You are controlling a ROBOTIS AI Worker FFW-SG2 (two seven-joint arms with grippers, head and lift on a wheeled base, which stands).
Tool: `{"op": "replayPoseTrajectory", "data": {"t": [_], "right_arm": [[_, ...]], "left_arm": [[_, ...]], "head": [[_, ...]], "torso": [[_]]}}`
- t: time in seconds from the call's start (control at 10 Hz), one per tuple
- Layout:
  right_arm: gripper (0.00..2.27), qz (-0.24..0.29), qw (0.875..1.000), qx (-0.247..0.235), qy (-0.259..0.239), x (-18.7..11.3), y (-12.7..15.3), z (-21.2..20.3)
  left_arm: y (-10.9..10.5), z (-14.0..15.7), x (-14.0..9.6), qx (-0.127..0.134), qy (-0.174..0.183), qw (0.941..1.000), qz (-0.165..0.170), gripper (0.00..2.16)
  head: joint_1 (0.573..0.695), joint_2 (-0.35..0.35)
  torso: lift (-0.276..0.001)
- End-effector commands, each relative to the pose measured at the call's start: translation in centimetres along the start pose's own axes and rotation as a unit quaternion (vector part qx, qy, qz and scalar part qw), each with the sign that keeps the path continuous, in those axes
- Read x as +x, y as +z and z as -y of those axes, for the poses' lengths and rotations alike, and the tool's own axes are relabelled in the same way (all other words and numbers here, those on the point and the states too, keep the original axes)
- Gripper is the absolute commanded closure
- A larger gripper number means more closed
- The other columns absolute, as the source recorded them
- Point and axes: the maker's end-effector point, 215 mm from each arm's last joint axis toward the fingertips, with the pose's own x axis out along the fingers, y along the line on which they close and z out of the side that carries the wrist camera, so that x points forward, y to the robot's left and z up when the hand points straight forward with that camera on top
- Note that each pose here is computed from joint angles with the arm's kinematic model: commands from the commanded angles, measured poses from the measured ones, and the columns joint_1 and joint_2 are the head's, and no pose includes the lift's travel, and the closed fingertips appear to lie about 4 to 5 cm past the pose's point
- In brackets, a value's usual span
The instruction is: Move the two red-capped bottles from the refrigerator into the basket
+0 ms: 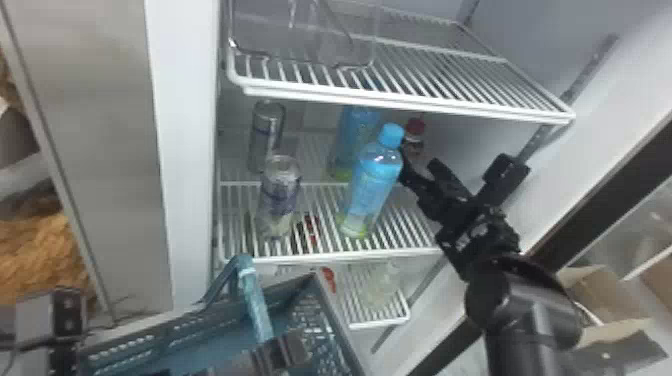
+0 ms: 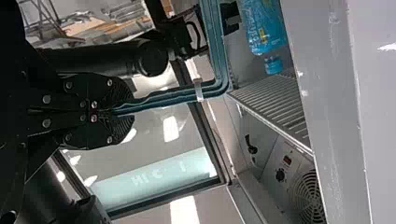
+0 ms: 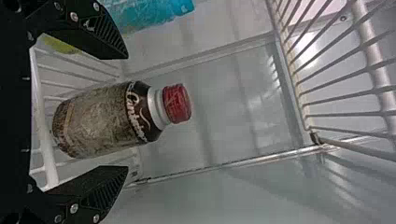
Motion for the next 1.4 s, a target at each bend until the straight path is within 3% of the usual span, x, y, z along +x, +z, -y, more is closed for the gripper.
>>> {"op": "replayPoseTrajectory", "data": {"t": [0.0,0.3,0.4,0.6,0.8,1.3], "right_arm": [[0.18,-0.002,1.000,0.002,0.000,0.7,-0.1,0.0],[0.21,-0.004,1.000,-0.002,0.003,1.9,0.2,-0.3],[0.36,-0.006,1.000,-0.001,0.000,1.9,0.0,0.0],[0.94,-0.013,1.000,0.003,-0.002,2.0,-0.6,0.2],[1.28,-0.009,1.000,-0.005,-0.003,1.9,-0.1,0.2],[1.28,0.000,1.000,-0.022,0.006,-0.5,1.1,-1.0]], "left_arm": [[0.0,0.0,-0.1,0.000,0.001,1.0000,0.000,1.20],[0.0,-0.1,0.0,-0.001,0.001,1.0000,0.000,1.20],[0.0,-0.1,0.0,-0.001,0.001,1.0000,0.000,1.20],[0.1,-0.1,-0.1,0.000,0.001,1.0000,0.001,1.20],[-0.1,-0.1,-0.1,-0.002,0.001,1.0000,0.001,1.20],[0.0,0.0,-0.1,-0.002,-0.001,1.0000,0.001,1.20]], "head": [[0.695,-0.350],[0.695,-0.350],[0.695,-0.350],[0.695,-0.350],[0.695,-0.350],[0.695,-0.350]], "torso": [[0.000],[0.000],[0.000],[0.000],[0.000],[0.000]]}}
